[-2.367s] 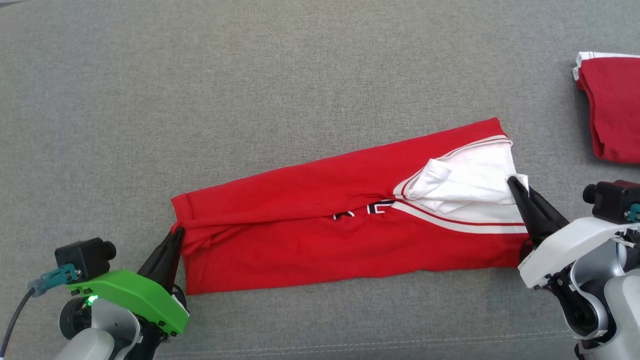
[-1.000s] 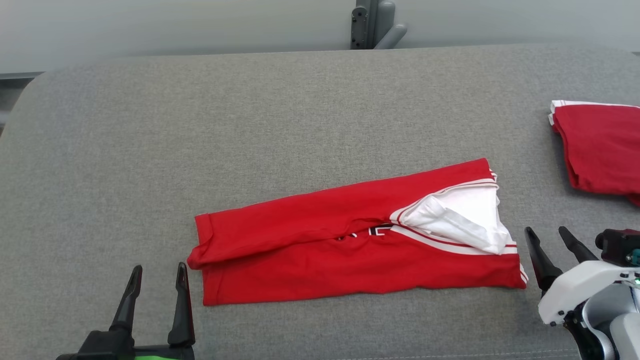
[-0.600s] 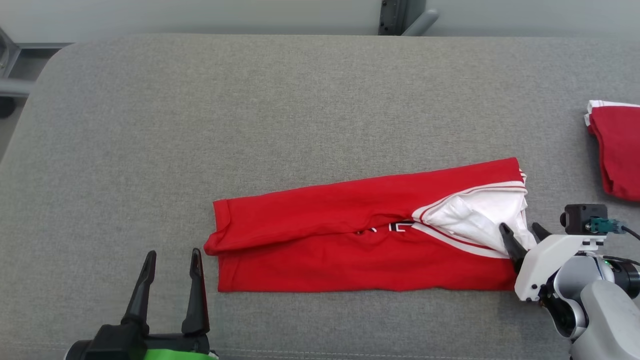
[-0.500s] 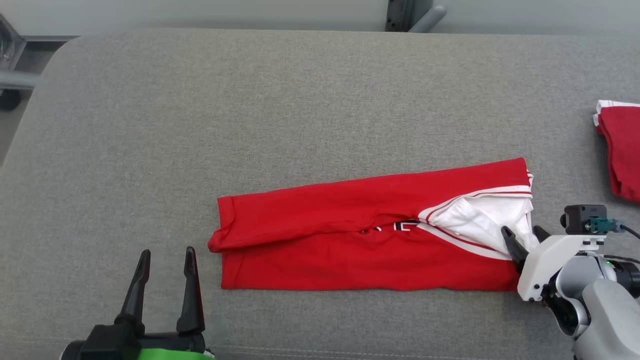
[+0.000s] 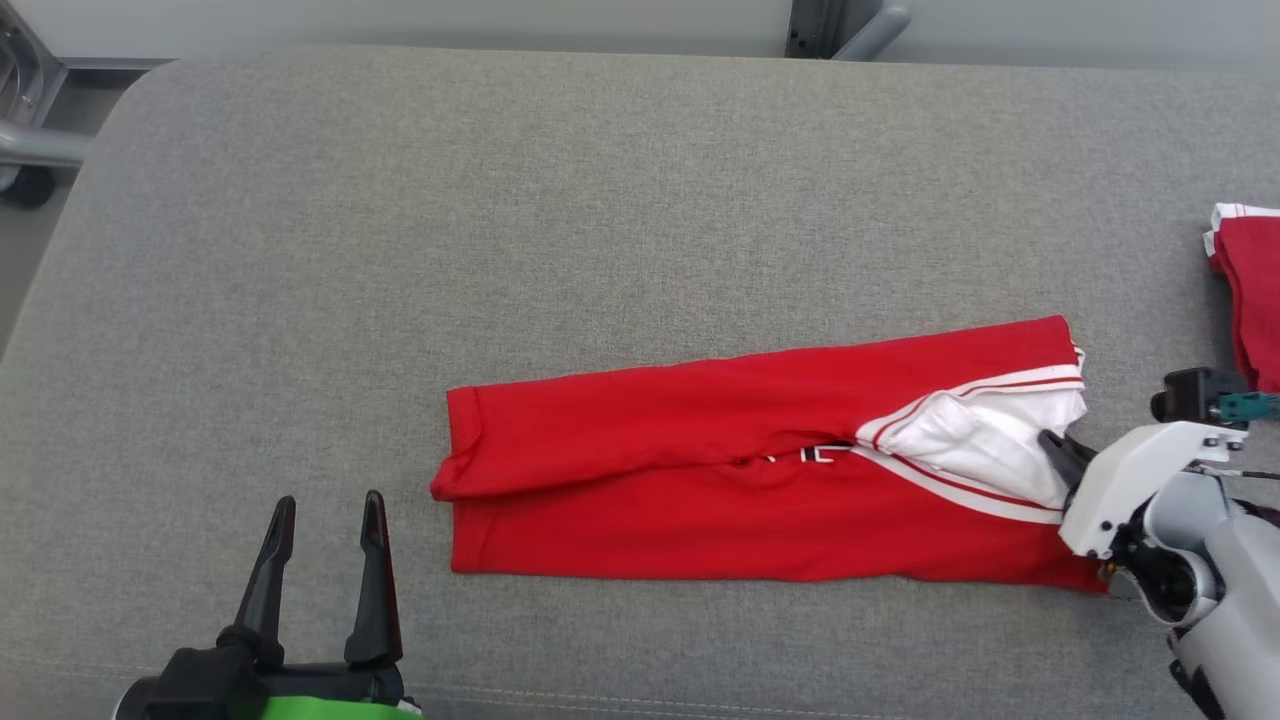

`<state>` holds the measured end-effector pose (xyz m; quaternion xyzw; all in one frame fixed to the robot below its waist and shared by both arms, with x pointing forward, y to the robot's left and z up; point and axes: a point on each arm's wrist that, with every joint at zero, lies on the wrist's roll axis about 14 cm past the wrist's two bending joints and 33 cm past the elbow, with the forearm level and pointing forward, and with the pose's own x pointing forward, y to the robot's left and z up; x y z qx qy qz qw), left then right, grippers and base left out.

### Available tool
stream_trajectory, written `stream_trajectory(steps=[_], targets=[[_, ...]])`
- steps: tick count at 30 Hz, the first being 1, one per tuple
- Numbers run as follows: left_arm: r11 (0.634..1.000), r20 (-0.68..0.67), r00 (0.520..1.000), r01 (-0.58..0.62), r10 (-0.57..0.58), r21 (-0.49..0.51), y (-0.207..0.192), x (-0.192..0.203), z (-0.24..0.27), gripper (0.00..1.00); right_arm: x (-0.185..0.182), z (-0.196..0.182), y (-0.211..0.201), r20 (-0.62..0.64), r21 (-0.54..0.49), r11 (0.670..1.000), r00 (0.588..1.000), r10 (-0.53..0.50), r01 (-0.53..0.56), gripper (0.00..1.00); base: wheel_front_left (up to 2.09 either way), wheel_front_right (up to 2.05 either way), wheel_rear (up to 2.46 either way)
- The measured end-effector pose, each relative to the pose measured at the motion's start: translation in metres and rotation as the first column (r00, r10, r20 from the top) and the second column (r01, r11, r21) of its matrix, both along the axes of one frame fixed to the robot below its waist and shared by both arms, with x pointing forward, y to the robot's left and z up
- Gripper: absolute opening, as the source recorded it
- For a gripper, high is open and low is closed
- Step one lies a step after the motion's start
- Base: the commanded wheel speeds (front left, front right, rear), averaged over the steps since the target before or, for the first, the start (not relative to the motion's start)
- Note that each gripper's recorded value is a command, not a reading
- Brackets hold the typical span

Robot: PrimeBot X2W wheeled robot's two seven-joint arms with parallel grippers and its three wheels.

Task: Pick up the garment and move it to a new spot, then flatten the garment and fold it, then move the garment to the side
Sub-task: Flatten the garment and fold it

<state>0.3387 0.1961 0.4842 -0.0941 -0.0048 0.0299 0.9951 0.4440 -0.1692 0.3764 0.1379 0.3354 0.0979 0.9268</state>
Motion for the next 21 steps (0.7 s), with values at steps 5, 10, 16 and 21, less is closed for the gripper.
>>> stream_trajectory(steps=[5, 10, 16, 21], targets=[[1.000, 0.014, 1.000, -0.001, 0.001, -0.011, -0.001, -0.006, 0.004, 1.00, 0.010, 0.029, -0.064, 0.067, -0.018, 0.990, 0.988, -0.137, 0.138, 0.00, 0.00, 0.00, 0.00], [1.000, 0.031, 0.999, -0.009, 0.009, -0.024, -0.001, -0.016, 0.009, 1.00, 0.018, 0.075, -0.110, 0.187, -0.018, 0.972, 0.956, -0.225, 0.233, 0.00, 0.00, 0.00, 0.00], [0.999, 0.041, 0.999, -0.019, 0.021, -0.036, -0.002, -0.025, 0.013, 1.00, 0.012, 0.096, -0.058, 0.234, 0.061, 0.994, 0.967, -0.104, 0.092, 0.00, 0.00, 0.00, 0.00], [0.999, 0.035, 0.999, -0.004, 0.005, -0.044, -0.007, -0.022, 0.011, 1.00, -0.014, 0.092, 0.039, 0.224, 0.155, 0.978, 0.969, 0.104, -0.141, 0.00, 0.00, 0.00, 0.00]])
